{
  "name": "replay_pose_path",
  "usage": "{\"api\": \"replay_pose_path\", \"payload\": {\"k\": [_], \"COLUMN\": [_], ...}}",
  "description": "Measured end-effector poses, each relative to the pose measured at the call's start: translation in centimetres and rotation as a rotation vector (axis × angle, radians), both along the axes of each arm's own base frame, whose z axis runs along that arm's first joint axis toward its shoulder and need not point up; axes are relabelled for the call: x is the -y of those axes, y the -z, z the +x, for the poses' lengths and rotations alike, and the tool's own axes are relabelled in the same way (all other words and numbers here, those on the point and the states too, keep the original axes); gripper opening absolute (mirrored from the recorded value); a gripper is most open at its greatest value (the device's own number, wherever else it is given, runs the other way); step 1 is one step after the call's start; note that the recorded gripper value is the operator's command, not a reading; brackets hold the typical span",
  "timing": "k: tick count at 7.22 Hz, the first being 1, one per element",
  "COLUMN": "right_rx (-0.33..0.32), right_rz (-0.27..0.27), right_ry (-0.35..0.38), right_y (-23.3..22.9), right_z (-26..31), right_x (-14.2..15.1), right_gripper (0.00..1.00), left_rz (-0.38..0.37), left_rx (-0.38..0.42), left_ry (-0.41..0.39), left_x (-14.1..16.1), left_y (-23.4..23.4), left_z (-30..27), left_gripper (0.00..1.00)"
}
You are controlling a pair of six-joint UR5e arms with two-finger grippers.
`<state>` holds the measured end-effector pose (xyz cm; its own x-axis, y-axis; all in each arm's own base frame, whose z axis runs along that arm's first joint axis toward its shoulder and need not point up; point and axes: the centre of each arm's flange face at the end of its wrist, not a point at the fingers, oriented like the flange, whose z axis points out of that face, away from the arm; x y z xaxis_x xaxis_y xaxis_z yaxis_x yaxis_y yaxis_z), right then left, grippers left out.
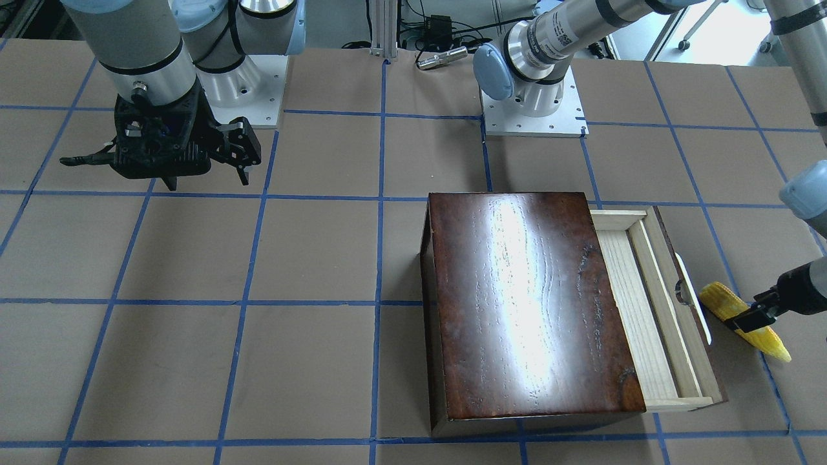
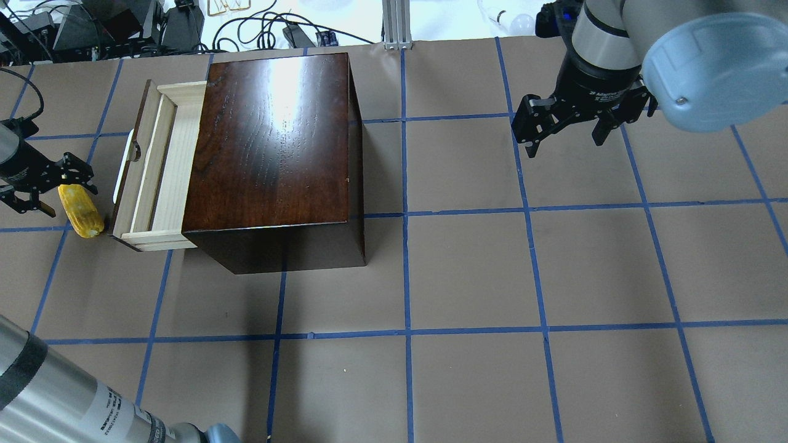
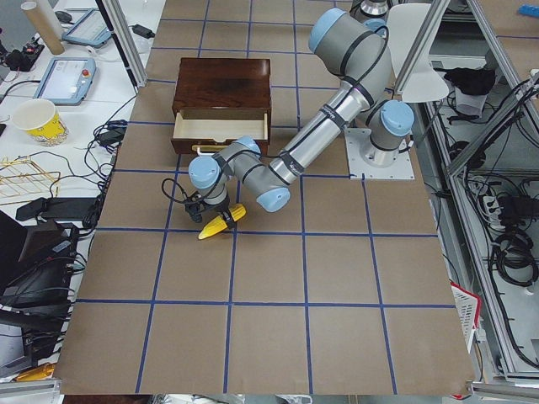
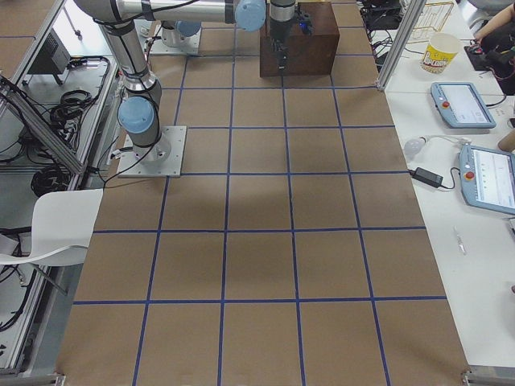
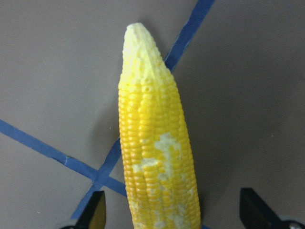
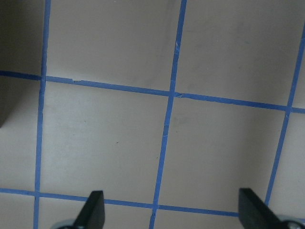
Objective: Open drawer and put corn inside
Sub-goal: 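Lower the left gripper and grasp the yellow corn cob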
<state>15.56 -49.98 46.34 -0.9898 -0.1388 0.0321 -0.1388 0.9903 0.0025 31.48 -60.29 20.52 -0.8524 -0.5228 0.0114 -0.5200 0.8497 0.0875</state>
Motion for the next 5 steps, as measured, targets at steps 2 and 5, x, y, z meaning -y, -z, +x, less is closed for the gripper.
{"api": "replay_pose_path", "payload": {"k": [2,5], "right_rx": [0.0,0.0], "right_rz": [0.0,0.0], "right_ry": [0.001,0.0], "right_y": [0.0,0.0], "right_z": [0.0,0.0], "right_x": [0.0,0.0], "right_gripper": [1.0,1.0], "left_rz": [0.009,0.017], "left_rx": [-0.006,-0.021], "left_ry": [0.002,0.013], "left_x": [0.1,0.2], "left_y": [0.7,1.9], "left_z": [0.1,0.1], "left_gripper": [0.98,0.0]}}
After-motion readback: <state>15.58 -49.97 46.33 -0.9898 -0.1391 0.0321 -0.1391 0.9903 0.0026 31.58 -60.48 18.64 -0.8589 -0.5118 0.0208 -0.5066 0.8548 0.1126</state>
